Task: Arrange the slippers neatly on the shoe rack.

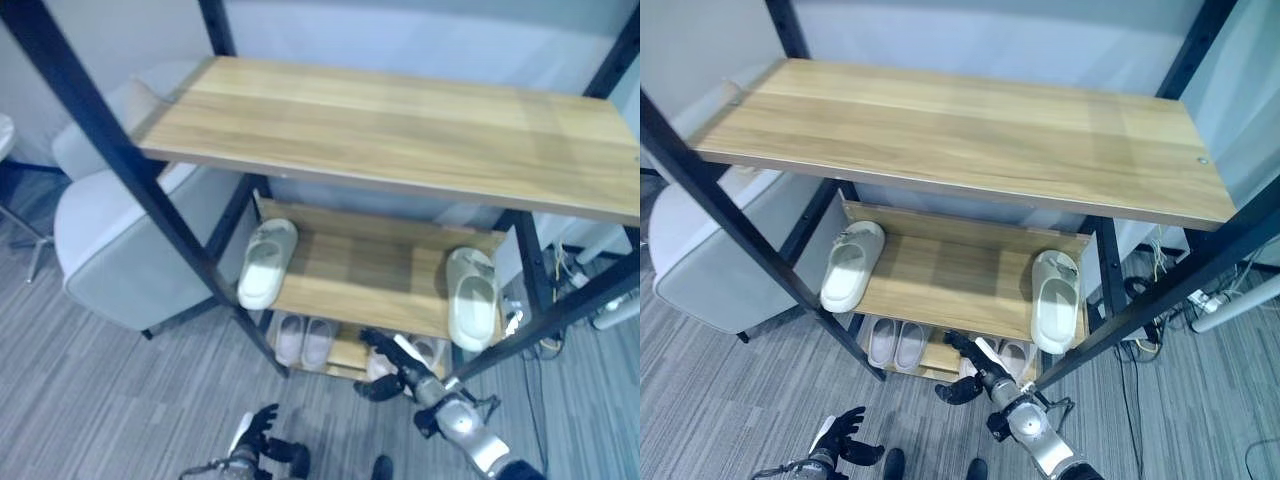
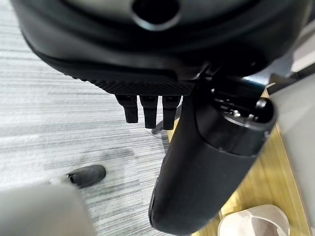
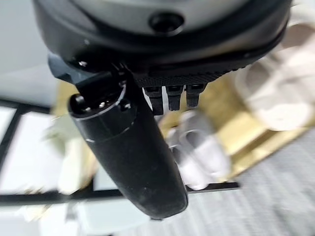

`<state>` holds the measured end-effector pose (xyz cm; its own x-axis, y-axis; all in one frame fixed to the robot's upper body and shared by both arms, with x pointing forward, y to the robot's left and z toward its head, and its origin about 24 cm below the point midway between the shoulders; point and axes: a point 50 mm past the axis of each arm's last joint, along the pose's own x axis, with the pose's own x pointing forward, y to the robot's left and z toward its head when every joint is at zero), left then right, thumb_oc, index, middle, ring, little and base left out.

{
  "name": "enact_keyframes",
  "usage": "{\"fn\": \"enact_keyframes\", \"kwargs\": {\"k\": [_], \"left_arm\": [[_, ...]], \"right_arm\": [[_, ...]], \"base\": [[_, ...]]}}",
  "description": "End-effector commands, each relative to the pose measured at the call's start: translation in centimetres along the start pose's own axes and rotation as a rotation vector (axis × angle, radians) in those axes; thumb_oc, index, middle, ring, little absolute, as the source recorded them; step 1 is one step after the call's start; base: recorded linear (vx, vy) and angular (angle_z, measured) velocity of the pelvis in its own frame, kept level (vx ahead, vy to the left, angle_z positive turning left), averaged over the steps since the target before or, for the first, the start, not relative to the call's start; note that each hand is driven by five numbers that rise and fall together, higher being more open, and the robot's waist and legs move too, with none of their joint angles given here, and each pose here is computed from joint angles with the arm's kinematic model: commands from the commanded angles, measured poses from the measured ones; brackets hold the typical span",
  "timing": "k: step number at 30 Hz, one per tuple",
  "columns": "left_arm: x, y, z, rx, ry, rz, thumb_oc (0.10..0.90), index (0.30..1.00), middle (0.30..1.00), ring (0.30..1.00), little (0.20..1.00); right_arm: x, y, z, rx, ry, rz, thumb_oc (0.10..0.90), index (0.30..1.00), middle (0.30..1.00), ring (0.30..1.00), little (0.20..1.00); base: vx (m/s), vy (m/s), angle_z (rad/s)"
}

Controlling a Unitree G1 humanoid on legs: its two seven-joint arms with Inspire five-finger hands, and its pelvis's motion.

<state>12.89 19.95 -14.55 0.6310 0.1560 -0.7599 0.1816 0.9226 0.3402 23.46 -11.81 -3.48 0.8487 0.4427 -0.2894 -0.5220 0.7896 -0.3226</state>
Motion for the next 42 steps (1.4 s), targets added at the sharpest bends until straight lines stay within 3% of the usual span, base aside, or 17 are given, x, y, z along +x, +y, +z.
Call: {"fn": "enact_keyframes", "kwargs": {"k": [1, 8, 19, 20, 28, 42], "left_arm": [[0.1, -0.5, -0.8, 0.066, 0.036, -0.007, 0.800, 0.900, 0.900, 0.900, 0.900], [-0.2, -0.5, -1.6, 0.072, 0.070, -0.001, 0.800, 0.900, 0.900, 0.900, 0.900], [-0.6, -0.7, -2.3, 0.093, 0.082, 0.000, 0.800, 0.900, 0.900, 0.900, 0.900], [-0.7, -0.7, -2.5, 0.099, 0.088, -0.002, 0.800, 0.900, 0.900, 0.900, 0.900], [-0.8, -0.3, -2.9, 0.116, 0.094, -0.003, 0.800, 0.900, 0.900, 0.900, 0.900], [-0.8, -0.4, -3.0, 0.115, 0.103, -0.020, 0.800, 0.900, 0.900, 0.900, 0.900]], "right_arm": [[1.5, -0.2, 5.8, 0.043, -0.277, -0.004, 0.800, 0.900, 0.900, 0.900, 0.900], [1.9, -1.4, 9.9, -0.005, -0.440, -0.031, 0.800, 0.900, 0.900, 0.900, 0.900], [1.0, -9.0, 13.4, -0.498, -0.521, -0.436, 0.800, 0.900, 0.900, 0.900, 0.900], [1.3, -10.4, 13.5, -0.601, -0.487, -0.501, 0.800, 0.900, 0.900, 0.900, 0.900], [2.2, -14.5, 12.9, -0.916, -0.313, -0.624, 0.800, 0.900, 0.900, 0.900, 0.900], [1.7, -19.7, 10.5, -1.126, -0.028, -0.684, 0.800, 0.900, 0.900, 0.900, 0.900]], "base": [[0.08, 0.032, 0.04], [0.05, 0.030, 0.03], [0.02, 0.034, 0.02], [0.01, 0.031, -0.01], [0.00, 0.034, -0.01], [0.00, 0.025, -0.03]]}}
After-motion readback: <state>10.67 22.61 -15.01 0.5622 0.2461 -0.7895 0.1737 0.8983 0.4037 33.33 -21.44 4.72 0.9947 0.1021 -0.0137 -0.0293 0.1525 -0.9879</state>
